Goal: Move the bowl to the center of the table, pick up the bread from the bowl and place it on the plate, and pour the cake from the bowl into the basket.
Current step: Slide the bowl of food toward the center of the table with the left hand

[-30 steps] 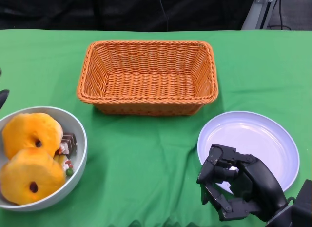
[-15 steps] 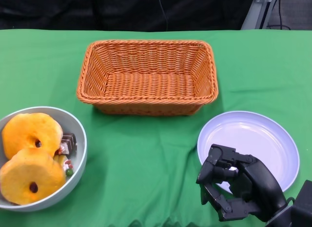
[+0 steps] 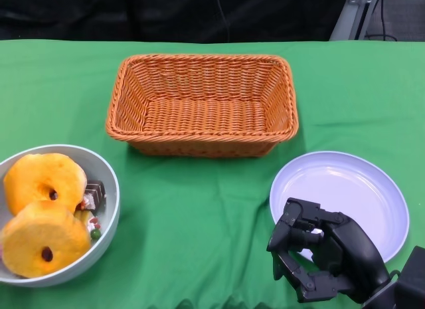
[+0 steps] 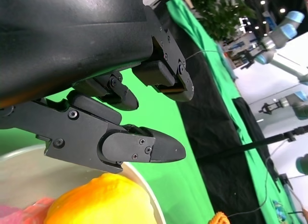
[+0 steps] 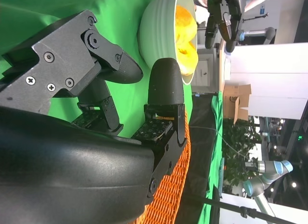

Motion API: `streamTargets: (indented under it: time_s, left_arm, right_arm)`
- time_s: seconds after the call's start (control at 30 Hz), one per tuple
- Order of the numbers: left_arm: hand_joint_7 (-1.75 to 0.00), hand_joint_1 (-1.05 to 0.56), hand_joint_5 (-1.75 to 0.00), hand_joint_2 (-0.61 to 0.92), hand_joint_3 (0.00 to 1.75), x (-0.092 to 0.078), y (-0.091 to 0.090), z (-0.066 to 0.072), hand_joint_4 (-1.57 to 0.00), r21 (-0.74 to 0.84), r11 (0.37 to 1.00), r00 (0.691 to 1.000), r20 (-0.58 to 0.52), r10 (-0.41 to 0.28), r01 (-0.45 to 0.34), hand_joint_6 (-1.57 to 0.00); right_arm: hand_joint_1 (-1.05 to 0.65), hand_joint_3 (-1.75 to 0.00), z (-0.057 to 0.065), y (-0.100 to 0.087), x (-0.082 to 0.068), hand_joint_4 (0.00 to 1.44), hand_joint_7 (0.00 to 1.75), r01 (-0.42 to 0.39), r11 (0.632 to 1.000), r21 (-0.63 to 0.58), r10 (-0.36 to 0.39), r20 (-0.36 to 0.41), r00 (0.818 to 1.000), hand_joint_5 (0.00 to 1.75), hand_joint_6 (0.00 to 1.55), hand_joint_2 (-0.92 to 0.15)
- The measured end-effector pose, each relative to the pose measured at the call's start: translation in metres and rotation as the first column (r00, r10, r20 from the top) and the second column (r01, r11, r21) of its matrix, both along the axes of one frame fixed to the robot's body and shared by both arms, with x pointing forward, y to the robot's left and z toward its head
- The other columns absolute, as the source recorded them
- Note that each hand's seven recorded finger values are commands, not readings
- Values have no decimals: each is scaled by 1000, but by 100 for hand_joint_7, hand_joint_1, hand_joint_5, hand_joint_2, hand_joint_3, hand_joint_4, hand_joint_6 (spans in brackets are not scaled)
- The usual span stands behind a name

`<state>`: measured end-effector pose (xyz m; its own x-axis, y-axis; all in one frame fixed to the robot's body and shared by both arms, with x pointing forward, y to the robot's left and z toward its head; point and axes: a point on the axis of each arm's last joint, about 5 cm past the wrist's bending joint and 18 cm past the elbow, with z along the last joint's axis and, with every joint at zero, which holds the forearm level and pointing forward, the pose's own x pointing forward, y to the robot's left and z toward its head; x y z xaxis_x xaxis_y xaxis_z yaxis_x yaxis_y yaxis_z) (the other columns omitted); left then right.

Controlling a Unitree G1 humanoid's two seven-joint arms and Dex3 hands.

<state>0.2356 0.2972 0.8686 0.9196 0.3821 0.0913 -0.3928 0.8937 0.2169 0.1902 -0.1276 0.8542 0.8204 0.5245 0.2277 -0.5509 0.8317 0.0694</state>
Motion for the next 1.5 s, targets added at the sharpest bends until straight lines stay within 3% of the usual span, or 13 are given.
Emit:
streamTargets:
  time_s: [0.47, 0.97, 1.5]
  left_arm:
    - [0, -54, 0, 92, 36, 1, -22, -16, -73, -102, 995, 995, -97, -20, 10, -67]
    - [0, -58, 0, 92, 41, 1, -38, -15, -66, -121, 993, 996, -84, -13, 3, -61]
    - [0, -59, 0, 92, 42, 0, -83, -14, -57, -116, 988, 993, -43, -107, 101, -57]
  right_arm:
    - [-6, -117, 0, 0, 0, 71, 138, -1, 1000, -3, 1, 0, 1000, 168, 65, -49]
    - [-7, -117, 0, 0, 0, 72, 137, 3, 1000, -4, -3, 0, 1000, 168, 65, -48]
    - [-7, -119, -3, 0, 0, 72, 138, 4, 1000, -7, -4, -10, 1000, 168, 65, -47]
